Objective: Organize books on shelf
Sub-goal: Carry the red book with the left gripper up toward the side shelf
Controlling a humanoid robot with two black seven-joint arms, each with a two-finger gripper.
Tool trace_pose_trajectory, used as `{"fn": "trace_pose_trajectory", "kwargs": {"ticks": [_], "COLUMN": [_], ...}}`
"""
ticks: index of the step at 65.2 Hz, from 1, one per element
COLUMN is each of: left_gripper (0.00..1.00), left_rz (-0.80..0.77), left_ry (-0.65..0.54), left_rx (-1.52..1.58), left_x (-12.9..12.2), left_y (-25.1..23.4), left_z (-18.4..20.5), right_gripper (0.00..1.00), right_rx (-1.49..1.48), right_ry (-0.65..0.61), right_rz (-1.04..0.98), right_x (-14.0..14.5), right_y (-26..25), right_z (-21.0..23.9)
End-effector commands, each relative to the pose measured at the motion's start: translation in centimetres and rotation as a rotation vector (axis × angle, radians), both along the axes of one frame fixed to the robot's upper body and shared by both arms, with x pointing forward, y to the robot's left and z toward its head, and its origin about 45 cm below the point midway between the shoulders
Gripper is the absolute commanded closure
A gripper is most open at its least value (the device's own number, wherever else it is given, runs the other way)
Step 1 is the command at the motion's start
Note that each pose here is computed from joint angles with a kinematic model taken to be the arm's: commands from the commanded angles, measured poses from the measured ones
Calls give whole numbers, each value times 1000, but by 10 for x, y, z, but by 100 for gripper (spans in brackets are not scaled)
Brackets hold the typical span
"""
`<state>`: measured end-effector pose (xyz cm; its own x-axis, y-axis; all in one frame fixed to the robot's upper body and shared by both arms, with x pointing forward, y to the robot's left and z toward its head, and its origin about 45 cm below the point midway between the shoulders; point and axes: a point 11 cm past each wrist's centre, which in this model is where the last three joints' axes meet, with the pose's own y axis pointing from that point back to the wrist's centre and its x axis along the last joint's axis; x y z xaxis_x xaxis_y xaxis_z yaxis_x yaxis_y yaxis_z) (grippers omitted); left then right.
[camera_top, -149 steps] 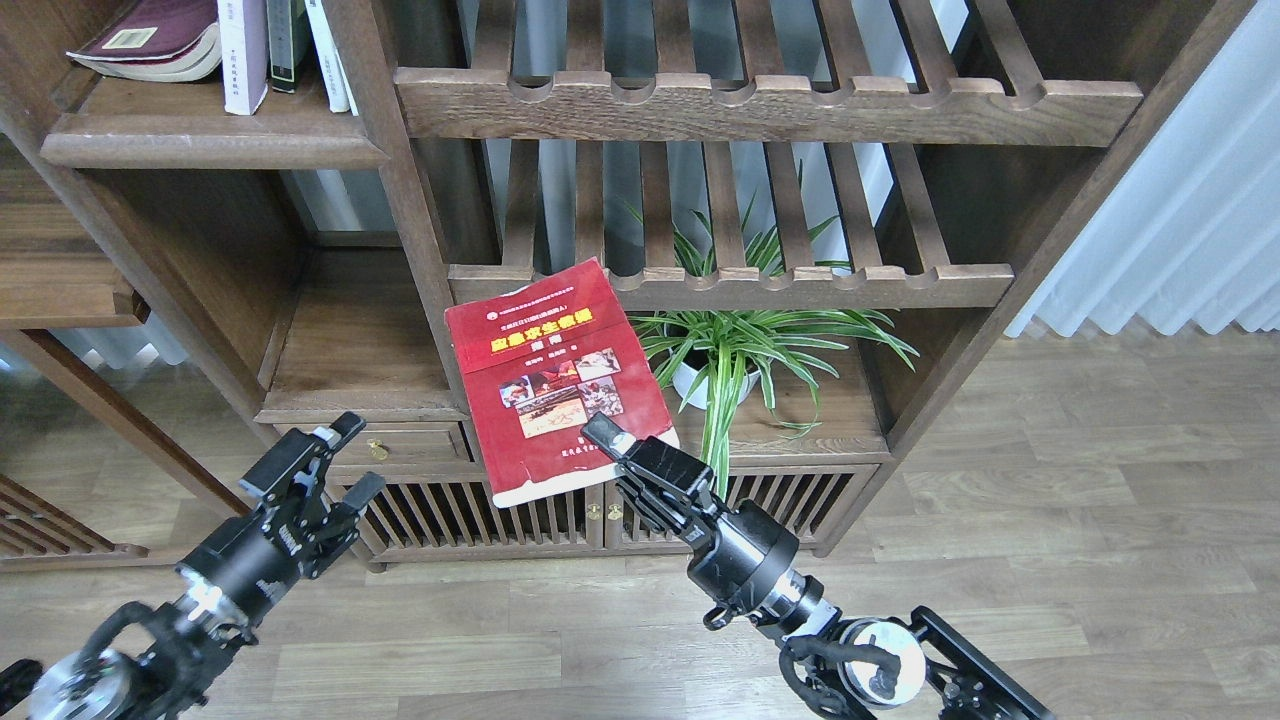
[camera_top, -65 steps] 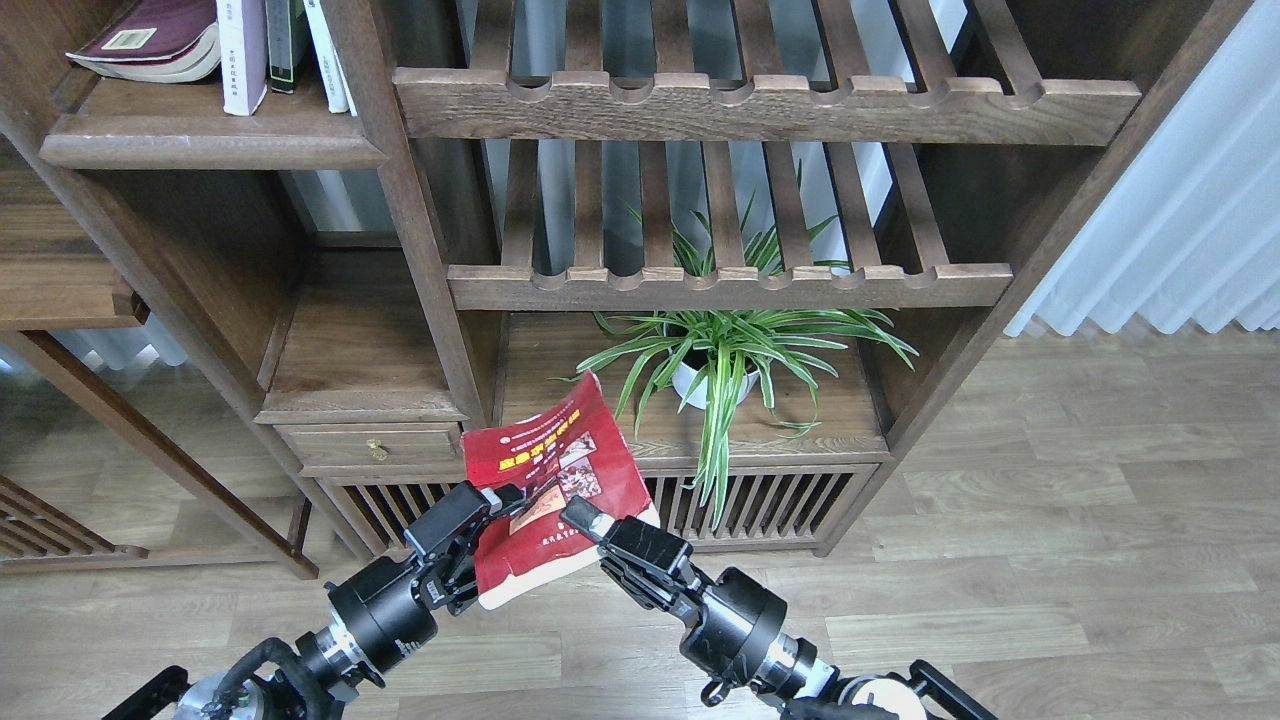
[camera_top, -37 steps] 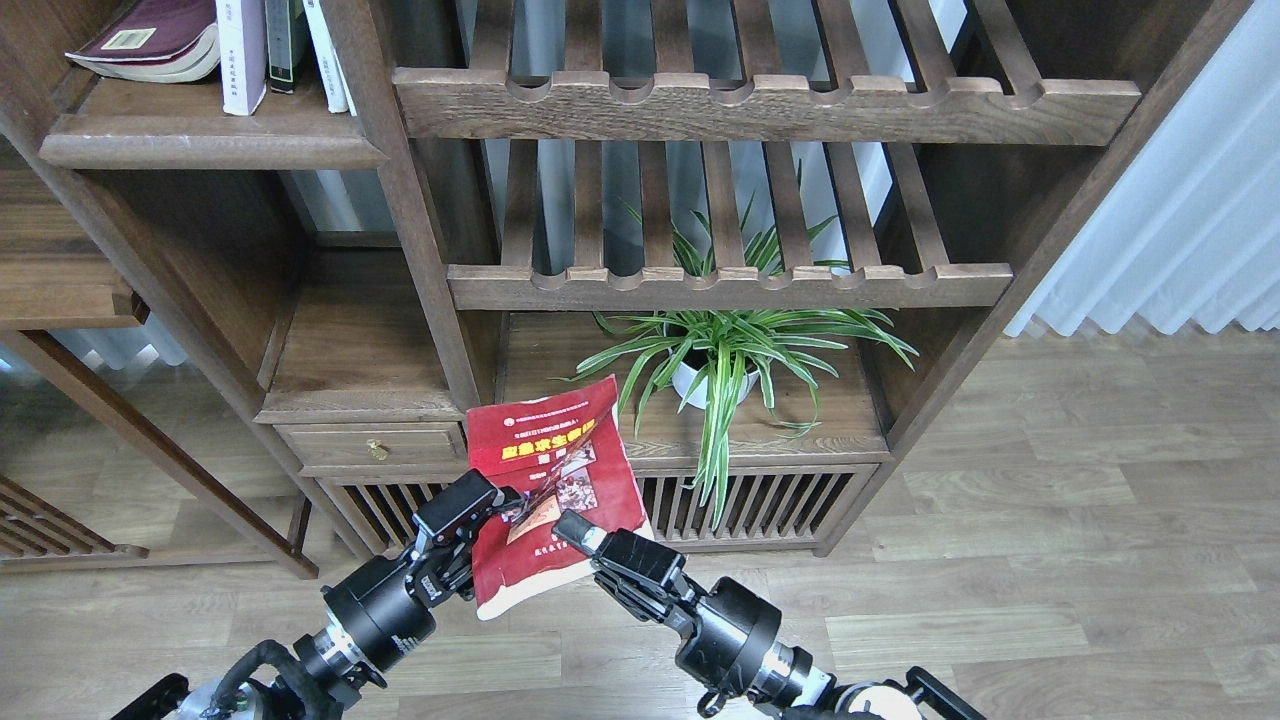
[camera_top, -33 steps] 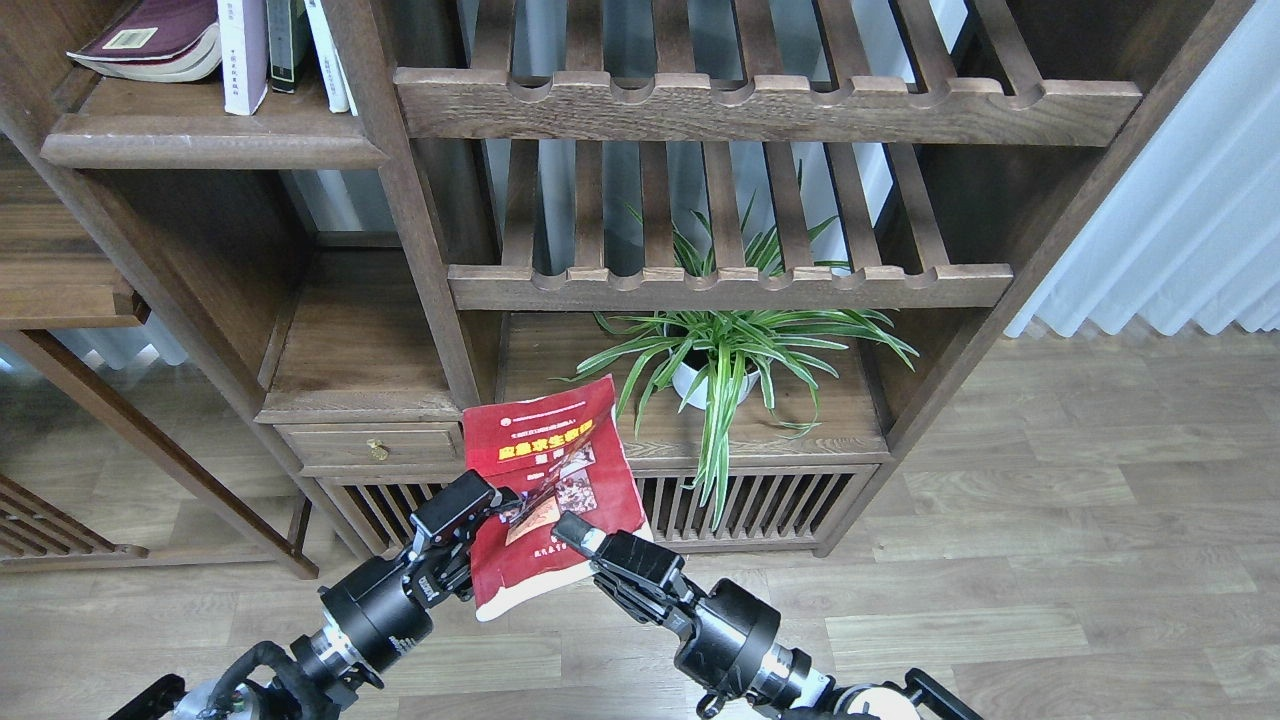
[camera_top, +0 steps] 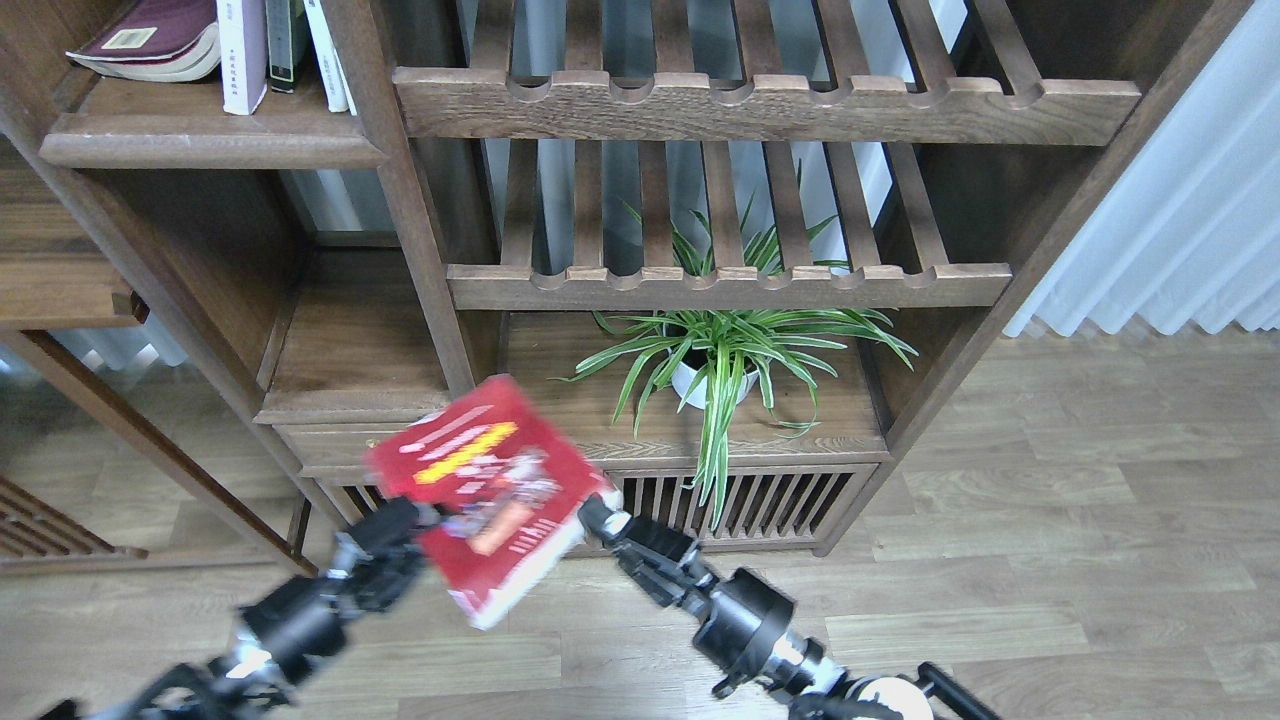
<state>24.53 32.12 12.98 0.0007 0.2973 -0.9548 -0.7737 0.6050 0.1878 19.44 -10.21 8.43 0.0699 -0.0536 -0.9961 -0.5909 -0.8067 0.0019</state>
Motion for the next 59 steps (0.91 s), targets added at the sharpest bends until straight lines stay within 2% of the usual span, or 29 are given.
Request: {"fn": "trace_pose_trajectory", "kwargs": {"ticks": [1, 4, 14, 32, 47, 51, 59], "left_gripper": [94, 93, 93, 94, 93, 93, 93], "left_rz": [52, 62, 85, 112, 116, 86, 35], "left_ry": [-96, -175, -331, -534, -668, -712, -740], "left_rx": [89, 144, 275, 426, 498, 577, 675], "left_x": [19, 35, 57, 83, 105, 114, 126], "left_y": [43, 61, 95, 124, 123, 118, 108], "left_z": [38, 70, 134, 232, 287, 306, 322], "right_gripper": [15, 15, 15, 15, 15, 15, 15], "right_rx": [-14, -15, -17, -16, -17, -17, -17], "right_ry": [4, 5, 4, 4, 7, 5, 5], "right_rz": [4, 4, 5, 4, 4, 5, 3], "right_x": [-2, -2, -2, -2, -2, -2, -2], "right_y": [0, 0, 0, 0, -1, 0, 0], "right_z": [-3, -4, -4, -4, -5, -4, -4]}}
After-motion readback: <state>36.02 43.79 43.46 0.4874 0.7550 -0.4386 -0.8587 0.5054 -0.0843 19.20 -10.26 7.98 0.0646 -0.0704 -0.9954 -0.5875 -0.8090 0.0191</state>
